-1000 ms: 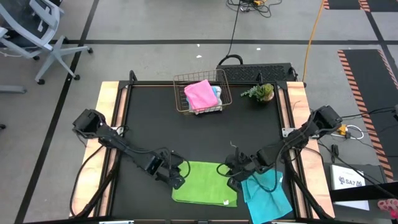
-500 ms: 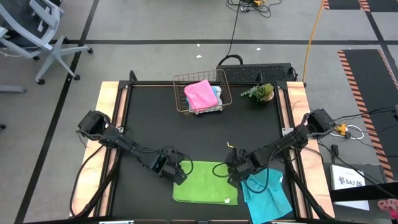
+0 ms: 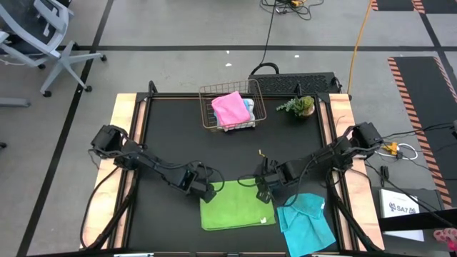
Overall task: Fold microfiber towels
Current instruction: Fold the green microfiber cloth
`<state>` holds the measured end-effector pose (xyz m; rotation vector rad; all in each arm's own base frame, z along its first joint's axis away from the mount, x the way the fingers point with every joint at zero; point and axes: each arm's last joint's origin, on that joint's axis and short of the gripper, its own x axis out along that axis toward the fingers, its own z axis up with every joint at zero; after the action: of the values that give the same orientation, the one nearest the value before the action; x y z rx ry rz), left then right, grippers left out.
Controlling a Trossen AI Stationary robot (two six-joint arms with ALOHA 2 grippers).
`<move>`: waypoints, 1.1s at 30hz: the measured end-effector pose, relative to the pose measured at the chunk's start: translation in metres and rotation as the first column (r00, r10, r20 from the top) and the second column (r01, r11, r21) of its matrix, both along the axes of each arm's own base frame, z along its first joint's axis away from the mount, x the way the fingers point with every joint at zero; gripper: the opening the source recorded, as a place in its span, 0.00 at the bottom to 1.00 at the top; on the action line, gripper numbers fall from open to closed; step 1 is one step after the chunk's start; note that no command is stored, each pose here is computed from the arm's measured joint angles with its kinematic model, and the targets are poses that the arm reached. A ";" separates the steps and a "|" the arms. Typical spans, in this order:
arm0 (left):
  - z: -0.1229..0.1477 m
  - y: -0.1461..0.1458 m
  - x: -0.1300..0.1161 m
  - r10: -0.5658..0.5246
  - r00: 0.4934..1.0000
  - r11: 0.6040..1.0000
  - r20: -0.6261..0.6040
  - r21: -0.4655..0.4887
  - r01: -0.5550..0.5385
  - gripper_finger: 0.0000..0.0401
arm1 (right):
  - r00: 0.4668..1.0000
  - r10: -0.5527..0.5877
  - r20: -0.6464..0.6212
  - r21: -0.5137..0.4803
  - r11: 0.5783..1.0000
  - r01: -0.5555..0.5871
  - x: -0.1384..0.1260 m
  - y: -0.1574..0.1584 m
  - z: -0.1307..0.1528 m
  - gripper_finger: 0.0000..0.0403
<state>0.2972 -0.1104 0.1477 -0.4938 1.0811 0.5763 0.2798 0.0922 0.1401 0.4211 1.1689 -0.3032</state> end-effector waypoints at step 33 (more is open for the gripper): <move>0.048 -0.023 -0.021 -0.011 0.993 0.979 0.117 -0.201 0.034 0.00 | 1.000 0.004 -0.005 0.000 1.000 -0.004 0.000 -0.001 0.000 0.00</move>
<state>0.2758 -0.1339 0.1954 -0.6838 1.0386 0.4142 0.2799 0.0910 0.1400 0.4184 1.1743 -0.3012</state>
